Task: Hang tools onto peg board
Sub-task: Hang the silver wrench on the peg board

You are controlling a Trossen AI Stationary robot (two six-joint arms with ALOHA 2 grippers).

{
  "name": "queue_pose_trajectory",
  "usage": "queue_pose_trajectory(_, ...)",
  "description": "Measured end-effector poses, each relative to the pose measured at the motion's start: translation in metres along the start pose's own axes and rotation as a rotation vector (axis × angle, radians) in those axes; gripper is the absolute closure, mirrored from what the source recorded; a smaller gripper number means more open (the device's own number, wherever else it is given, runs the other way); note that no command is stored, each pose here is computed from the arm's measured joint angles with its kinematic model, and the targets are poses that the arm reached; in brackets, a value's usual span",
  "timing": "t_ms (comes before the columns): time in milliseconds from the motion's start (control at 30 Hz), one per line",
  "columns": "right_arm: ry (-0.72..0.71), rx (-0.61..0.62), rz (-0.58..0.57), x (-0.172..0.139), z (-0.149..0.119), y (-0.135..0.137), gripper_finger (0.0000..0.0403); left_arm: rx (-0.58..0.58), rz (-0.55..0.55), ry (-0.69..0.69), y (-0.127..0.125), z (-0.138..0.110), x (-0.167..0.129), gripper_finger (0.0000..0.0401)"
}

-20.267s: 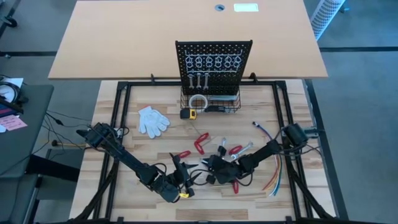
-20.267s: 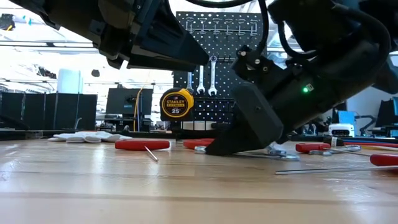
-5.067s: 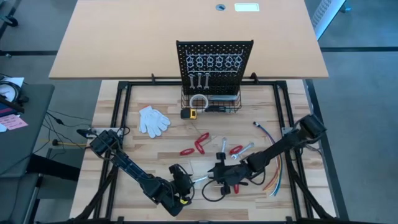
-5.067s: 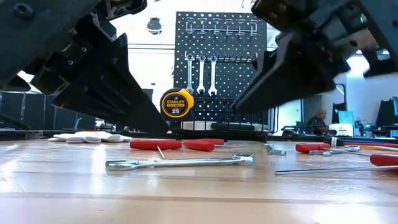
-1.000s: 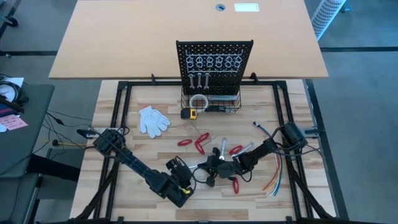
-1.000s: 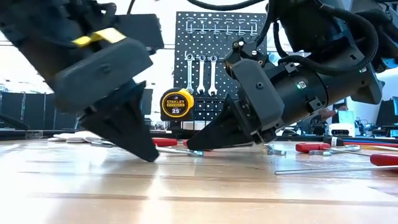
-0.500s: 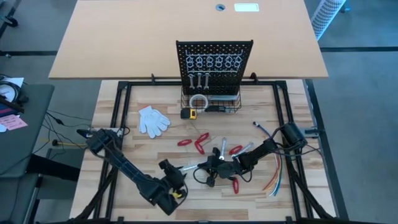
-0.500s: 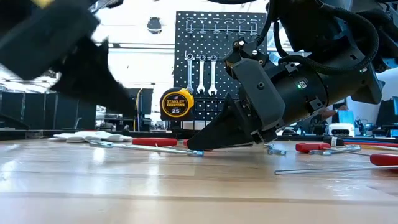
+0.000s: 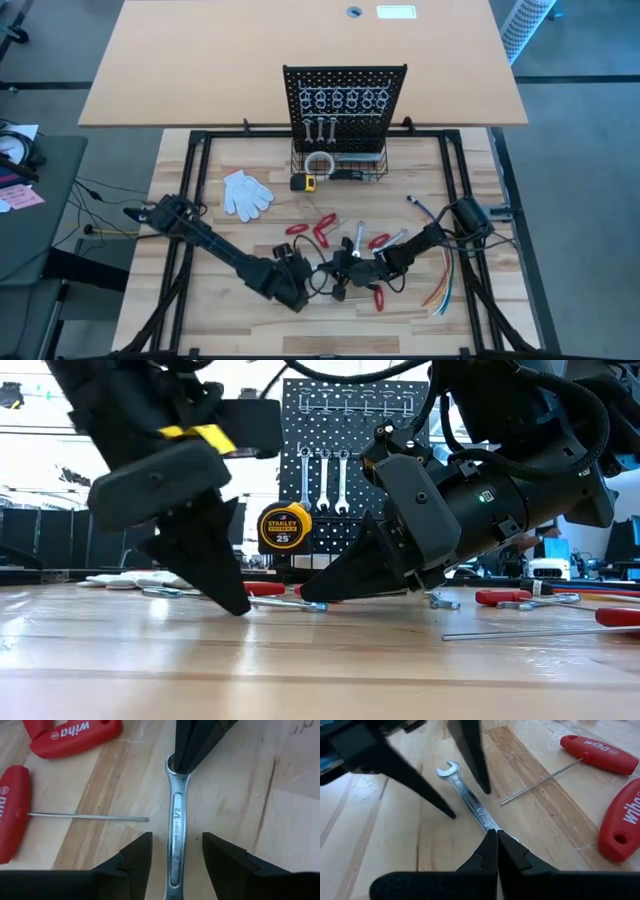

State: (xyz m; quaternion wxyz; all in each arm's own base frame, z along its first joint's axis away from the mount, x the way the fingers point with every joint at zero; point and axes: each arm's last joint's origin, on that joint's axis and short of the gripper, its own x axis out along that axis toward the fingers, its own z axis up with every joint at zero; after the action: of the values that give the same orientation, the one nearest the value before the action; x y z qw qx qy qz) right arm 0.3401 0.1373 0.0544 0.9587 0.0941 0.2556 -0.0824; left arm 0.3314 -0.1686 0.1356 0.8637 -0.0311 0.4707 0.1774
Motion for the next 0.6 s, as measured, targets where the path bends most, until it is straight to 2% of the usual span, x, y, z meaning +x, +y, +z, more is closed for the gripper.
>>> queue_pose_trajectory(300, 0.002, -0.016, 0.014, 0.000, 0.000, 0.001, 0.0398, 0.014, -0.037, 0.080, 0.002, -0.006, 0.001, 0.0248)
queue_pose_trajectory(600, 0.004, -0.016, 0.021, 0.000, 0.000, 0.001, 0.0398, 0.010, -0.036, 0.153, 0.001, -0.015, -0.002, 0.0283)
